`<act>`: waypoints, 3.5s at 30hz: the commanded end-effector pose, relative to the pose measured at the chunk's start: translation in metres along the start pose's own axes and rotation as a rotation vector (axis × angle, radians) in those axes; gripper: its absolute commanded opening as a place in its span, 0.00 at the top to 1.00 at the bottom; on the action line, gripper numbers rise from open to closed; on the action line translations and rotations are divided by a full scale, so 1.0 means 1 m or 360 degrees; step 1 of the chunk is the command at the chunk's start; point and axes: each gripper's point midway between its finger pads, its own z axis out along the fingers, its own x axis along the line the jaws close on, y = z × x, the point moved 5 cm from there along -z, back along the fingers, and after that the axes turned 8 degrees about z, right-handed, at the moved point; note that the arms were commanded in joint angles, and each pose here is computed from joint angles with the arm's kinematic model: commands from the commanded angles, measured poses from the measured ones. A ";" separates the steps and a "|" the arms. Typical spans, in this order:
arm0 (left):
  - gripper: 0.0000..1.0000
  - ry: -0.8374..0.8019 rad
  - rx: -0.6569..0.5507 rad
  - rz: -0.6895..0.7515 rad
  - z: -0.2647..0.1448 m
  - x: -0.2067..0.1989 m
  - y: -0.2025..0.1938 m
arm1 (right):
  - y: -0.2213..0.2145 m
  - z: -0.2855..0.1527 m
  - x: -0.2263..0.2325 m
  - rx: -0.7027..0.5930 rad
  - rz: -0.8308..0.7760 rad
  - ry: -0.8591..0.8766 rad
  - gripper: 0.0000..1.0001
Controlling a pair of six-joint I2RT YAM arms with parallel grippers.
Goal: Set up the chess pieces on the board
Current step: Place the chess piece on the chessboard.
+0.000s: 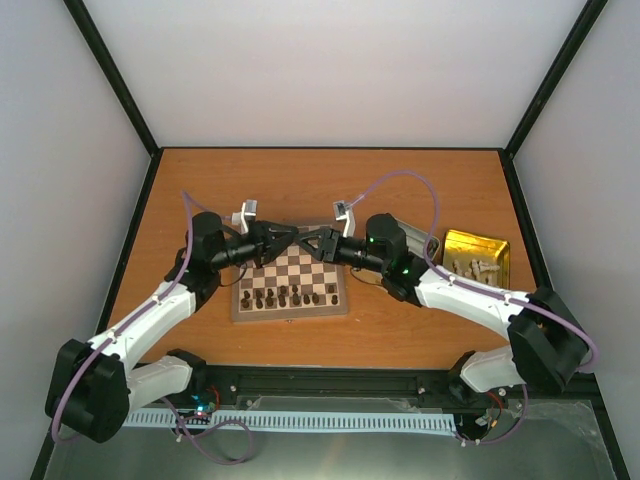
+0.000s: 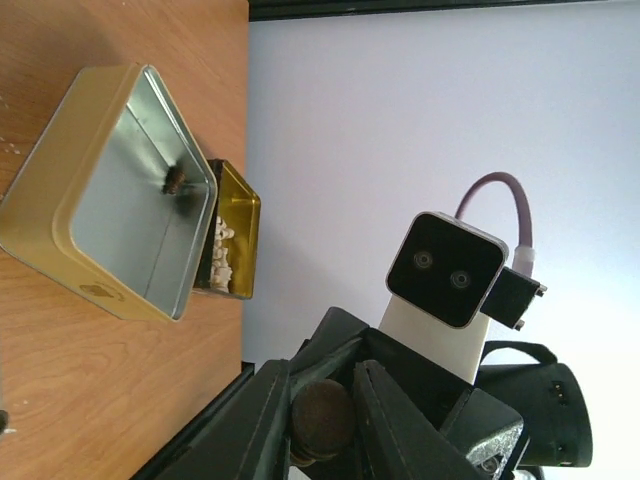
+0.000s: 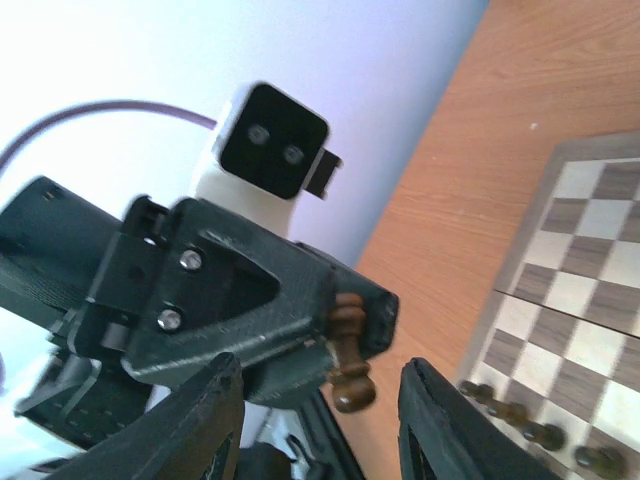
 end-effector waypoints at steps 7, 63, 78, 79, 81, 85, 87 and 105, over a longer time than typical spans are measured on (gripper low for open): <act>0.82 -0.0136 -0.0022 -0.0155 -0.004 -0.015 0.002 | 0.008 0.010 0.003 -0.0097 0.0220 0.0171 0.69; 0.03 0.1546 -0.0794 0.1115 -0.111 0.029 0.049 | -0.059 0.058 -0.115 0.1292 -0.0270 -0.1570 0.94; 0.03 0.1541 -0.0765 0.1098 -0.107 0.035 0.048 | -0.061 0.065 -0.124 0.1296 -0.0318 -0.1645 0.83; 0.03 0.1541 -0.0766 0.1098 -0.107 0.035 0.048 | -0.060 0.066 -0.123 0.1286 -0.0319 -0.1645 0.82; 0.03 0.1541 -0.0767 0.1100 -0.107 0.034 0.049 | -0.059 0.066 -0.122 0.1271 -0.0320 -0.1646 0.81; 0.02 0.1541 -0.0764 0.1098 -0.107 0.035 0.048 | -0.058 0.066 -0.120 0.1254 -0.0319 -0.1649 0.79; 0.02 0.1541 -0.0763 0.1099 -0.107 0.035 0.048 | -0.054 0.066 -0.117 0.1224 -0.0325 -0.1643 0.78; 0.02 0.1226 -0.0683 0.1267 -0.089 0.000 0.047 | 0.069 -0.053 -0.098 -0.0032 -0.0064 -0.1814 0.68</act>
